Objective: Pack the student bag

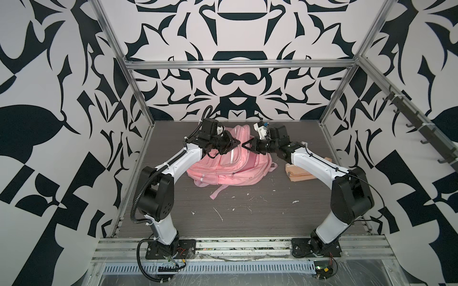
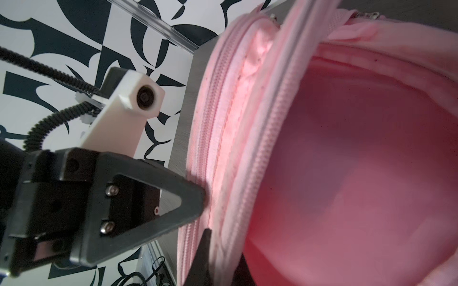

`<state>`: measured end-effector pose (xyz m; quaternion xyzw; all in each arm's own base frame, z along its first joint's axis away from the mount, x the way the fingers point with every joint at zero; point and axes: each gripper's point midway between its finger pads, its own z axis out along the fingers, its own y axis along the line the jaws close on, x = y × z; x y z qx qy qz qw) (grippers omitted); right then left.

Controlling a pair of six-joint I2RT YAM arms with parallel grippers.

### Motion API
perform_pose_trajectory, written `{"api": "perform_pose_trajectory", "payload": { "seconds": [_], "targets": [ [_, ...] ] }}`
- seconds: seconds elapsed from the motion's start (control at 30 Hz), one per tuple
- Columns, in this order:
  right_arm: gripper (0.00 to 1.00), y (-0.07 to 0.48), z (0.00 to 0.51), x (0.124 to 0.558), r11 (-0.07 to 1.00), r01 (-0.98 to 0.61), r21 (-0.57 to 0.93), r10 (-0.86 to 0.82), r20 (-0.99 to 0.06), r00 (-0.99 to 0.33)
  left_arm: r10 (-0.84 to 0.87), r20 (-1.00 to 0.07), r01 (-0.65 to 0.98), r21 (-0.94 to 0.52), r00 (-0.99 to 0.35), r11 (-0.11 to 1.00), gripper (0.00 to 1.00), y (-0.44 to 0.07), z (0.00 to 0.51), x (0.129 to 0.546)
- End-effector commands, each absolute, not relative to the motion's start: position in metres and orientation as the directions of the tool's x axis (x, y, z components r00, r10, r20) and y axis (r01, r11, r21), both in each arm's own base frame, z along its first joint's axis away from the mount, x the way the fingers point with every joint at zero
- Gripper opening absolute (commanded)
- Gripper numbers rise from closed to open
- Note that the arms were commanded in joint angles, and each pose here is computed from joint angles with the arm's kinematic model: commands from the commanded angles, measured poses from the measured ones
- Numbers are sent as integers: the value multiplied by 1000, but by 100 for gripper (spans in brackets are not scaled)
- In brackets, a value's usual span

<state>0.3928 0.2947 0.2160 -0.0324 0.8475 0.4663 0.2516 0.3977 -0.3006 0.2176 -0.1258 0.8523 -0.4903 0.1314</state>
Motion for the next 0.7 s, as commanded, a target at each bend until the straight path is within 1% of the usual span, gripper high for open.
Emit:
{"api": "perform_pose_trajectory", "payload": {
  "seconds": [0.0, 0.07, 0.1, 0.13, 0.23, 0.3, 0.33, 0.4, 0.5, 0.53, 0.6, 0.67],
  "targets": [
    [0, 304, 254, 399, 510, -374, 775, 189, -525, -830, -302, -231, -8, -782, -925, 623, 57, -275, 235, 385],
    [0, 304, 257, 401, 518, -375, 769, 191, -531, -826, -255, -269, 13, -711, -929, 704, 78, -258, 229, 365],
    [0, 305, 258, 402, 524, -376, 764, 189, -535, -824, -232, -275, 21, -685, -933, 728, 83, -249, 224, 351],
    [0, 305, 258, 403, 531, -376, 759, 186, -538, -822, -217, -271, 30, -685, -938, 728, 83, -244, 219, 337],
    [0, 308, 260, 405, 533, -381, 755, 181, -542, -821, -162, -240, 60, -712, -957, 700, 76, -236, 199, 290],
    [0, 309, 263, 405, 532, -382, 755, 185, -544, -818, -96, -198, 74, -707, -976, 704, 65, -239, 179, 255],
    [0, 310, 263, 405, 532, -380, 757, 186, -542, -819, -71, -180, 77, -700, -981, 710, 63, -241, 170, 243],
    [0, 312, 267, 406, 529, -383, 758, 189, -544, -817, -48, -153, 70, -679, -987, 731, 62, -241, 148, 226],
    [0, 315, 269, 406, 527, -385, 758, 187, -544, -818, -81, -186, 75, -703, -979, 707, 62, -248, 137, 235],
    [0, 316, 269, 406, 527, -382, 759, 187, -542, -819, -89, -207, 87, -708, -974, 701, 60, -251, 136, 241],
    [0, 317, 267, 406, 528, -374, 762, 190, -536, -822, -88, -239, 106, -692, -967, 714, 55, -256, 131, 255],
    [0, 317, 264, 406, 529, -369, 764, 190, -531, -826, -82, -274, 130, -672, -958, 729, 54, -261, 128, 267]
  ]
}}
